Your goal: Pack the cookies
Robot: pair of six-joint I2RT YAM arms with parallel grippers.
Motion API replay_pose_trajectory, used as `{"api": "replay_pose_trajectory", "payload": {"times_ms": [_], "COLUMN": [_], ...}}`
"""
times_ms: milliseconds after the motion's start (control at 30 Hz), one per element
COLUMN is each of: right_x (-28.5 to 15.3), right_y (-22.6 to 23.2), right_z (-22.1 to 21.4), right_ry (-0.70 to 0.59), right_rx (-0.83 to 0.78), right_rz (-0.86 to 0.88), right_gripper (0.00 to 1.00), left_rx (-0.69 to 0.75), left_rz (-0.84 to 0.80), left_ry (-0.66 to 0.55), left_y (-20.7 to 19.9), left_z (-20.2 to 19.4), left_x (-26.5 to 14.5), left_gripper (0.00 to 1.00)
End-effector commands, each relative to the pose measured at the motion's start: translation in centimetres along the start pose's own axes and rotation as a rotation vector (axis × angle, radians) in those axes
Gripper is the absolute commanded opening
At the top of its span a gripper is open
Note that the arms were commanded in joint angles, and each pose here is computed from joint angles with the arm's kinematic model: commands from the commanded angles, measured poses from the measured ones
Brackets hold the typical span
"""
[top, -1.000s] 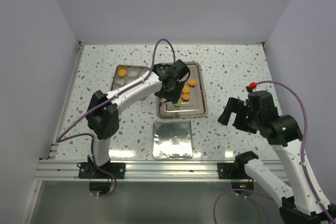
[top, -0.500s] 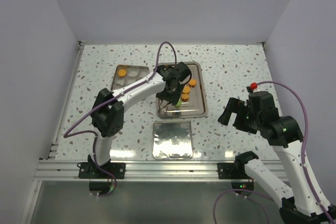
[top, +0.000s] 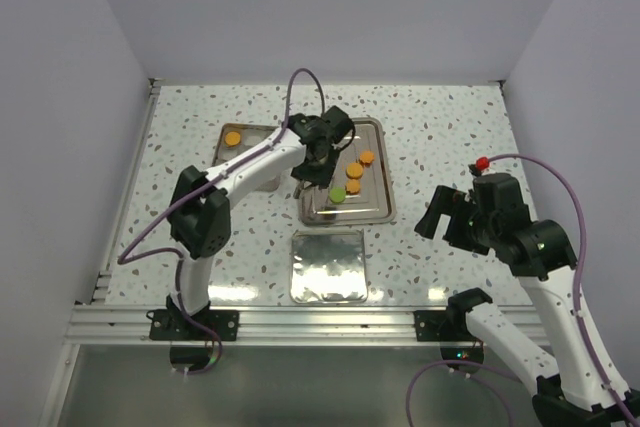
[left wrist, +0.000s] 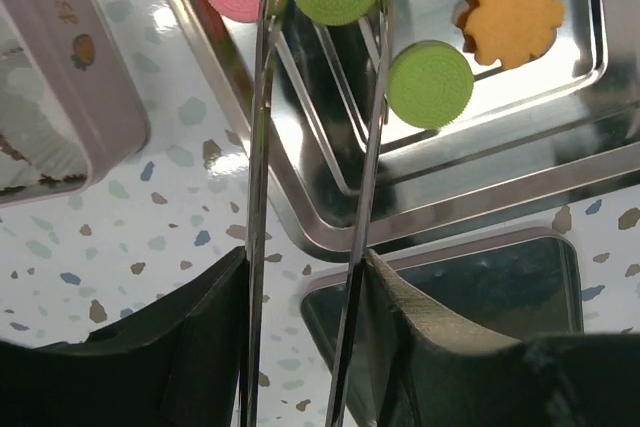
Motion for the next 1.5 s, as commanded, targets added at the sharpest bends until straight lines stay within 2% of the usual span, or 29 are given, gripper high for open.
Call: {"api": "replay_pose_trajectory", "payload": {"times_ms": [0,233,500,800,1133,1467], "right_x": [0.3,0.9,1.5,2.2,3.1,3.2], "right_y": [0.2,0.6,1.3,1.7,2.1,2.2], "right_z": [0.5,0.9,1.4,2.2,2.7,2.9], "right_ry": [-0.017,-0.003,0.011,0.017,0.026,0.018], "right_rx": [0.001,-0.016,-0.041,-0.086,-0.114,-0.133], "right_rz": [-0.004,-0.007,-0.011,-0.03,-0.034,-0.036], "right_gripper": [0.97,0.97,0.97,0.97,0.97,0.97], "left_rx": [-0.114,-0.212,-0.329,-0.34,-0.349,-0.351], "left_rz": [0.046,0.131,0.163,0.156,0.226,0.241], "left_ry": [-0.133,-0.202,-0.213,-0.231,-0.153,-0.115], "left_y": [5.2,12.1,18.4,19.1,20.5,21.0], "left_z": [2.3,3.1,2.7,2.8,0.6,0.5], "left_x": [-5.0,-8.4,-8.5,-8.2,-6.3,-3.5], "left_gripper": [0.49,0.49,0.49,0.49,0.5,0.52]}}
Point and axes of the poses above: each gripper's point midway between its finger pads, its own x axis out along the fingers, its own y axis along the line the jaws close on, z = x × y, the point moved 1 cm from there along -x, back along the fingers, and after that the axes turned 14 degrees about x, right-handed, at the moved point
